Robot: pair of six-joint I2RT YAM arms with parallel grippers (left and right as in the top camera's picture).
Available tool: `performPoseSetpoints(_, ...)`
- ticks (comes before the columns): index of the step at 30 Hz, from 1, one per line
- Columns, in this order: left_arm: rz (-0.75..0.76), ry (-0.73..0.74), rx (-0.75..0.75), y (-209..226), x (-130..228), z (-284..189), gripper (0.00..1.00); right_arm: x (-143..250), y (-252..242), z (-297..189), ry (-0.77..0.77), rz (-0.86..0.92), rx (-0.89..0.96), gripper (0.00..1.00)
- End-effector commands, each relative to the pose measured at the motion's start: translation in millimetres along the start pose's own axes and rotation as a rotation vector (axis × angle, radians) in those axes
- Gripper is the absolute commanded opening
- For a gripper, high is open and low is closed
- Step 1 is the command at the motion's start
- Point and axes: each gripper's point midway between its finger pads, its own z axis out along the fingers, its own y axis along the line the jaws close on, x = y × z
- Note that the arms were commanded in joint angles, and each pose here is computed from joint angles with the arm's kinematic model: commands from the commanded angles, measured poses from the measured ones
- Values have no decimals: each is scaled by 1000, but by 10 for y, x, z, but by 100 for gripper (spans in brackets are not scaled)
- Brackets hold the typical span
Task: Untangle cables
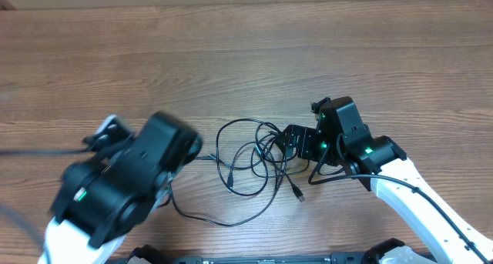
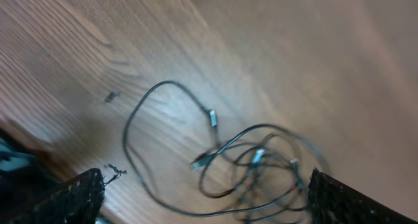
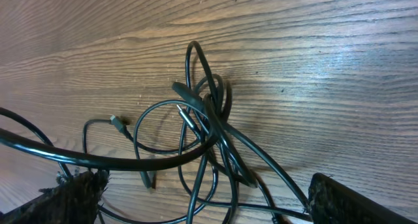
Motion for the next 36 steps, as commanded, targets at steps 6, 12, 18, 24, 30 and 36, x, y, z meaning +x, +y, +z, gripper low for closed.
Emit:
performPoseSetpoints(6,252,87,-159,-220,203,426,99,87,134,-10,49,-95,-82,100)
performPoseSetpoints(12,298,93,-153,-429,251,623,99,125,167,-16,66,-137,-105,100)
performPoseSetpoints(18,466,151,-11,-721,248,706,99,135,90,-9,67,-130,-65,98)
performPoseSetpoints(24,690,267,178,-921,265,726,100,14,-46,4,6,-133,20,91)
performPoseSetpoints(30,755,299,223,-915,240,729,99,-71,-131,124,-15,-132,63,90)
performPoseSetpoints(36,765,287,205,-900,212,757,100,14,-221,381,61,-112,74,73)
